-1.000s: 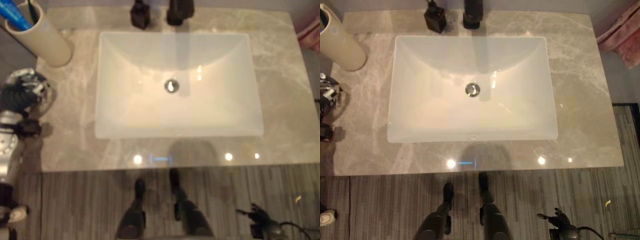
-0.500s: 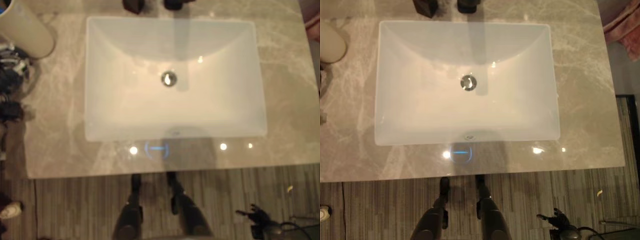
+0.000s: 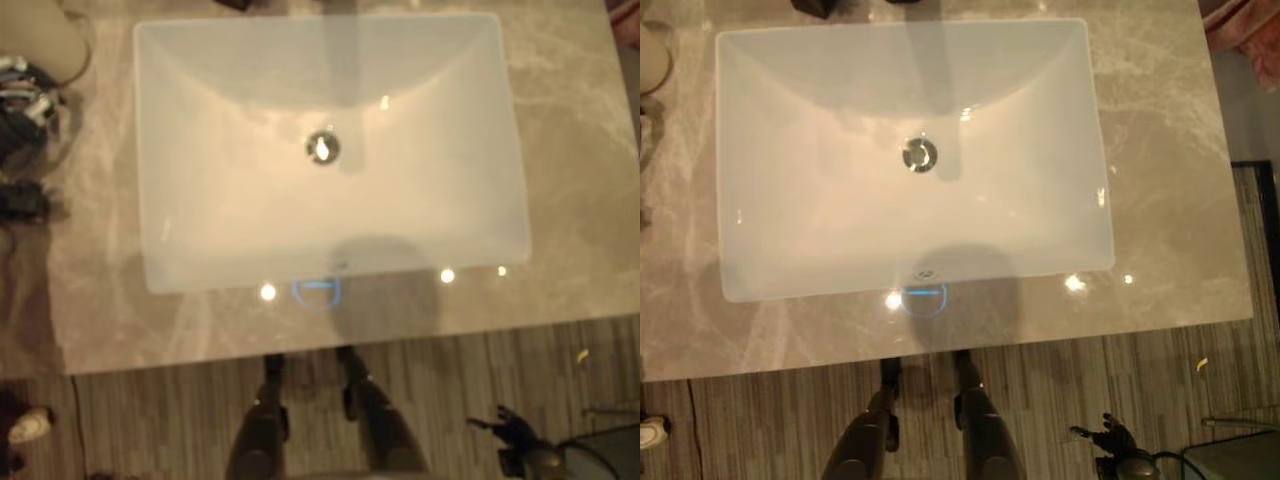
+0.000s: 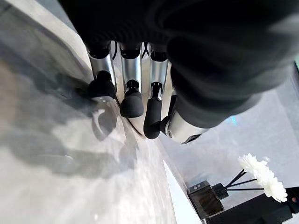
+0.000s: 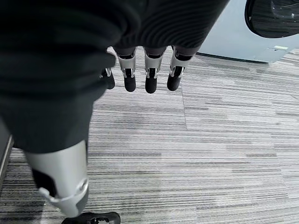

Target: Put brush and paste in cup on sink, flatten towel.

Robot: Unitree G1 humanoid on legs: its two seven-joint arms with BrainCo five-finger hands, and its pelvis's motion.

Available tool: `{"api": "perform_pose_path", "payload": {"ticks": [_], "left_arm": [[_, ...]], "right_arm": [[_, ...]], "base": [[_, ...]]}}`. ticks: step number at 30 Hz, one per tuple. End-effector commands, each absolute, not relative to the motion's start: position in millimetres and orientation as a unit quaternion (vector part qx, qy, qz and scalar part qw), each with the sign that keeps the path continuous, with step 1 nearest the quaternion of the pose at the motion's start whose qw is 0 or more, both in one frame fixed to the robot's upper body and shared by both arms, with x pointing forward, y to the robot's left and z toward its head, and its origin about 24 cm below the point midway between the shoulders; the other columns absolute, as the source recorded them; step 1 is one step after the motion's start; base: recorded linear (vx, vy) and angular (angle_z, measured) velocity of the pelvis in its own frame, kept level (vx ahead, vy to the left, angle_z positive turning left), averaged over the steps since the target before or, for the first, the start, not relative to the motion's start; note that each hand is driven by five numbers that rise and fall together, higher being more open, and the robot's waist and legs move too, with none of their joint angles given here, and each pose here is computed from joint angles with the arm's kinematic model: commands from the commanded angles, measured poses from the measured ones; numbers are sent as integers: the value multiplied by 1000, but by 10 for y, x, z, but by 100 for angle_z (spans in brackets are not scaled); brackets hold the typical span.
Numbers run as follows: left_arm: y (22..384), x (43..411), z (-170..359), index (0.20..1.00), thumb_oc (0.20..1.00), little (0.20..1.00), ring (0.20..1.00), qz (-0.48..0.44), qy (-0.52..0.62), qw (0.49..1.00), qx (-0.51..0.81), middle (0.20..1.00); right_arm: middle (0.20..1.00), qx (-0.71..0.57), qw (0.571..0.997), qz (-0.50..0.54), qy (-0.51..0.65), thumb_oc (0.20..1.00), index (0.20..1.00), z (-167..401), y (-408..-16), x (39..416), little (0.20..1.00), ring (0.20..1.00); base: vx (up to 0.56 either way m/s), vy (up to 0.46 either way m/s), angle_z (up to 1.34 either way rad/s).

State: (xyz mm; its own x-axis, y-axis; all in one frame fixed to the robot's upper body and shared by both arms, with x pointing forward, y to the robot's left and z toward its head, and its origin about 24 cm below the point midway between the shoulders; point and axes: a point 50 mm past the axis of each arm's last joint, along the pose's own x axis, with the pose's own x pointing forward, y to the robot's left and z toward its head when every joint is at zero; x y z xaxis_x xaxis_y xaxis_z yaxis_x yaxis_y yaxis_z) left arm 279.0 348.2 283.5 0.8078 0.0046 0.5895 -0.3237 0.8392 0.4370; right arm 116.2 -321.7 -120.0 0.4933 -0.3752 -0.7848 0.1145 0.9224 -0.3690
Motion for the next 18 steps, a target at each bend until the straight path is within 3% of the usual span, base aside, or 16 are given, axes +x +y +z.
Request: {"api": "perform_pose_path", "payload": {"ticks": [1,18], "left_arm": [[3463,2769,3009,200,200,200,200,94,-330,899,272,200],[3368,2799,2688,200,200,200,200,40,-280,920,273,200]], "right_arm": [[1000,-146,829,-175,511,1000,1000,-1181,-3417,852,1000,1000],[1000,-154,827,-170,514,1000,1000,-1182,-3412,869,1000,1000]], "base": [[0,0,0],[1,-3,-1]]}}
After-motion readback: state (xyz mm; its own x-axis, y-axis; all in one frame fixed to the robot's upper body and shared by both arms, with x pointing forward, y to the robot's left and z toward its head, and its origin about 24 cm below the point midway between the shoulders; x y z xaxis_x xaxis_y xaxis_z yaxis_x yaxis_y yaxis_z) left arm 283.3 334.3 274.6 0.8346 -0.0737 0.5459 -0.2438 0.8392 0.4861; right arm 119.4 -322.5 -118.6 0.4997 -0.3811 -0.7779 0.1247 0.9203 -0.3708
